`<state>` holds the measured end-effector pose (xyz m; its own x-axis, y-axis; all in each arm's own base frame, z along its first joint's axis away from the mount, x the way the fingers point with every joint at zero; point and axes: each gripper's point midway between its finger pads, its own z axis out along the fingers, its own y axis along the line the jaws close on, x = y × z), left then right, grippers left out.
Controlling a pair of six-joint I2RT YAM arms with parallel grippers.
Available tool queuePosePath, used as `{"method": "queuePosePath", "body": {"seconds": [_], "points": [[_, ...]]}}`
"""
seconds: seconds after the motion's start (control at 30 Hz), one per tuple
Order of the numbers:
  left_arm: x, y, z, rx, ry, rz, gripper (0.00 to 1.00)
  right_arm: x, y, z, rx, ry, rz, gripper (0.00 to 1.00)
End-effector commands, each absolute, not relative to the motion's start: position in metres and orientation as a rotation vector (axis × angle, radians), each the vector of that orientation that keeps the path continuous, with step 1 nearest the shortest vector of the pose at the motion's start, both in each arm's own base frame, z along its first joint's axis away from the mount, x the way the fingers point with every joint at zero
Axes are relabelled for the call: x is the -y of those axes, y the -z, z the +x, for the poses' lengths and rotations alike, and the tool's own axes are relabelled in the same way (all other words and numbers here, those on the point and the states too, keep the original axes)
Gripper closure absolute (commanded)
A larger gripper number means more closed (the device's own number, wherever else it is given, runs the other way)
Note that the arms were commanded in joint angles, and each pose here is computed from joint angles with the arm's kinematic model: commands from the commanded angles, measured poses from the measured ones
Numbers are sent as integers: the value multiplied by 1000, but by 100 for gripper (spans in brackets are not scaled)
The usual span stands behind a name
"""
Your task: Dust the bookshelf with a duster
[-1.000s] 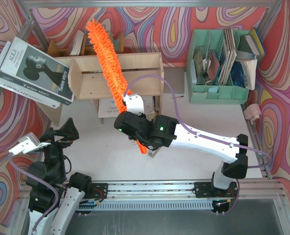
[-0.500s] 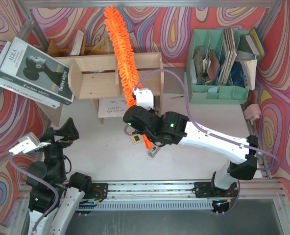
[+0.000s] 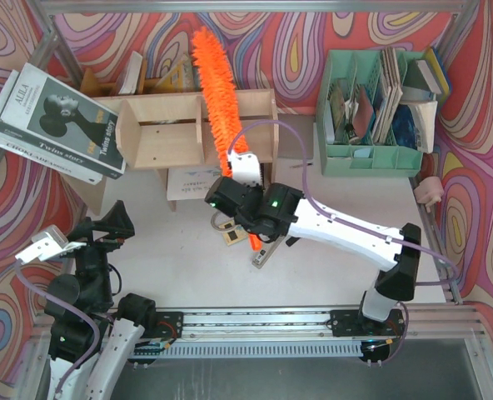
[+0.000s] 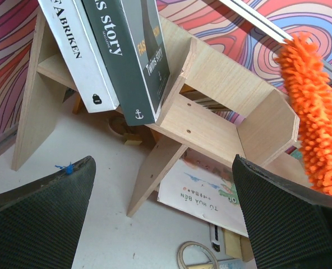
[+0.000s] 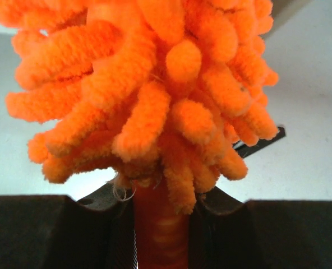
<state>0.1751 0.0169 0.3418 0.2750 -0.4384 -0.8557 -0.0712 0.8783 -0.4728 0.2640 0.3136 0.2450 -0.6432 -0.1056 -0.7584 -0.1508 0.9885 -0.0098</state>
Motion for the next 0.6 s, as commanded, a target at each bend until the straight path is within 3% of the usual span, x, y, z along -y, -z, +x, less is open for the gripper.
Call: {"method": "queuePosePath", "body": {"seconds": [0.0, 0.2, 0.37, 0.57], "points": [[-14, -339, 179, -1293, 258, -463, 1, -257, -260, 273, -2230, 22, 51, 100], [-12, -339, 181, -1300, 263, -458, 2, -216, -300, 266, -2093, -41, 239, 100], [-12, -338, 183, -1306, 262, -457, 2, -249, -330, 272, -1996, -306, 137, 100], [-13, -337, 183, -1307, 257, -461, 1, -290, -324, 275, -2040, -382, -31, 100]]}}
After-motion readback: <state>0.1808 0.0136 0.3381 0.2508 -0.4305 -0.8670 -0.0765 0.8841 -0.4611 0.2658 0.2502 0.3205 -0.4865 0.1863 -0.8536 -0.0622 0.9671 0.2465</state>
